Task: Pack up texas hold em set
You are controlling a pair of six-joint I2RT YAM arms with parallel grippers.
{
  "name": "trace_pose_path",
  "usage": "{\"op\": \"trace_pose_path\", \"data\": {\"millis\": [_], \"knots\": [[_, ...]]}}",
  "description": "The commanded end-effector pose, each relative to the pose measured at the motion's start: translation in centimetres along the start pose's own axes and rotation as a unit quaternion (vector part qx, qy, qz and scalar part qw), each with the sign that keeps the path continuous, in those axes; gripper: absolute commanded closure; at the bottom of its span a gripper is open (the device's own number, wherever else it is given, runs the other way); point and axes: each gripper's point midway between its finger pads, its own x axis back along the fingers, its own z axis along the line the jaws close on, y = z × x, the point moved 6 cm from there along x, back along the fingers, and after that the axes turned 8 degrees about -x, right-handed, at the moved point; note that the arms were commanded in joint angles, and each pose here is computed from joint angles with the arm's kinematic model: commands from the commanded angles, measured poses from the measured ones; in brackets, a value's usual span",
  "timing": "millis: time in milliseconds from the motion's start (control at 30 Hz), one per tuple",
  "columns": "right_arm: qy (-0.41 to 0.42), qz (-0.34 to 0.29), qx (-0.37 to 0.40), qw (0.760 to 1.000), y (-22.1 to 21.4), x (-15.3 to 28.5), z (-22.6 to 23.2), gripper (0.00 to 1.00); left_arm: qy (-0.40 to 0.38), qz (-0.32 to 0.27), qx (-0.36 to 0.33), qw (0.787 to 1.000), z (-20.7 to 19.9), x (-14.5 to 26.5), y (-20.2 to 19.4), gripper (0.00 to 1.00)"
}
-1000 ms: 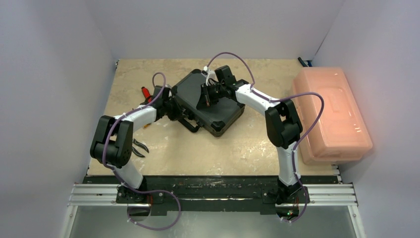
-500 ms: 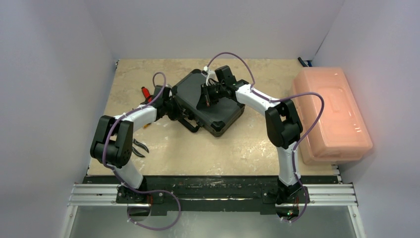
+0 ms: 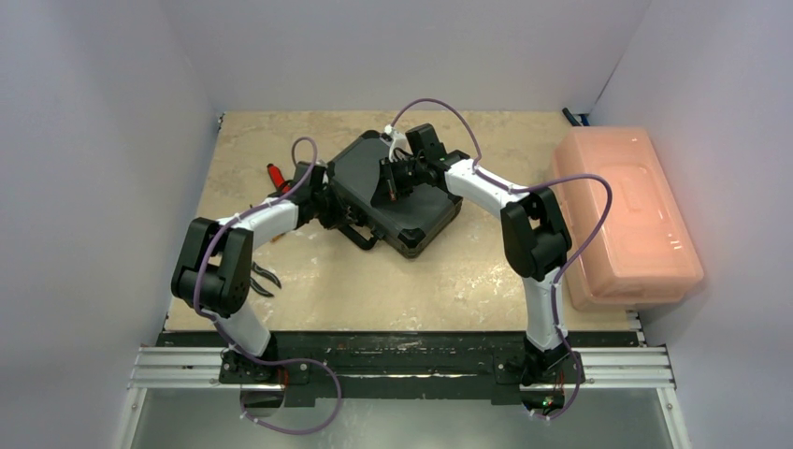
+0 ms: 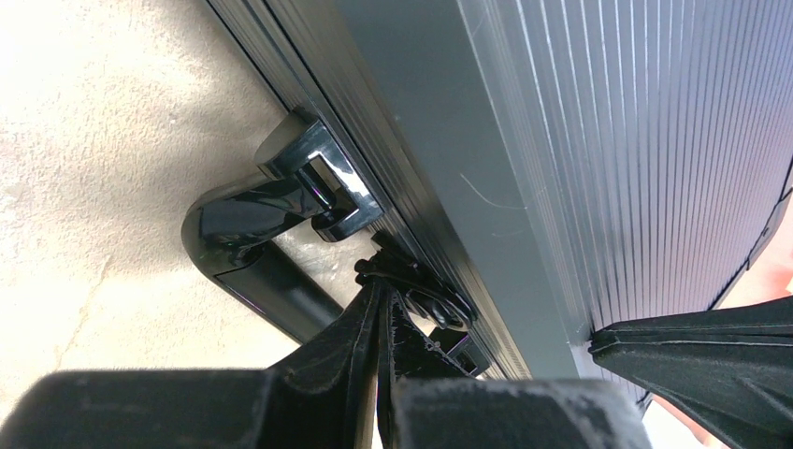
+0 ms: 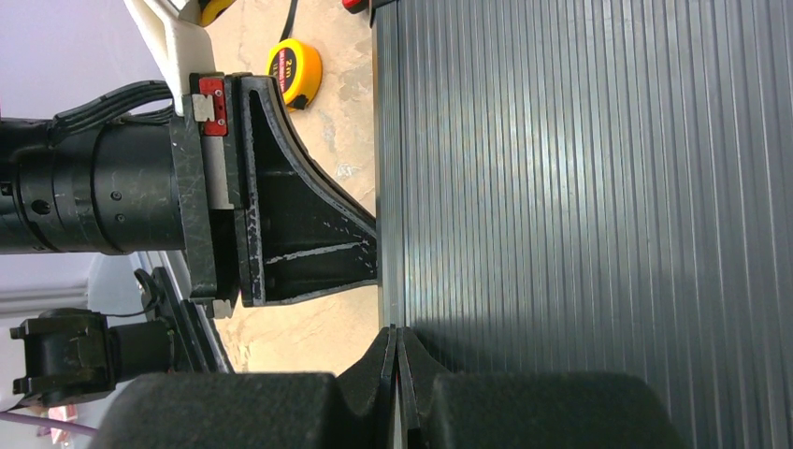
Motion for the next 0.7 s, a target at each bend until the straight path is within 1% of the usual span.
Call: {"op": "trace_pose_path", "data": {"millis": [0, 667], "knots": [[-0.081, 0.093, -0.046, 0.991, -5.5, -0.9, -3.7, 0.94, -0.013, -0.008, -0.014, 1.000, -1.1, -0.1, 0.2, 0.98], [-0.085, 0.090, -0.043, 0.991, -5.5, -0.4, -3.5, 0.94, 0.018, 0.011, -0.017, 1.000, 0.5, -1.9, -1.3, 0.99]]}}
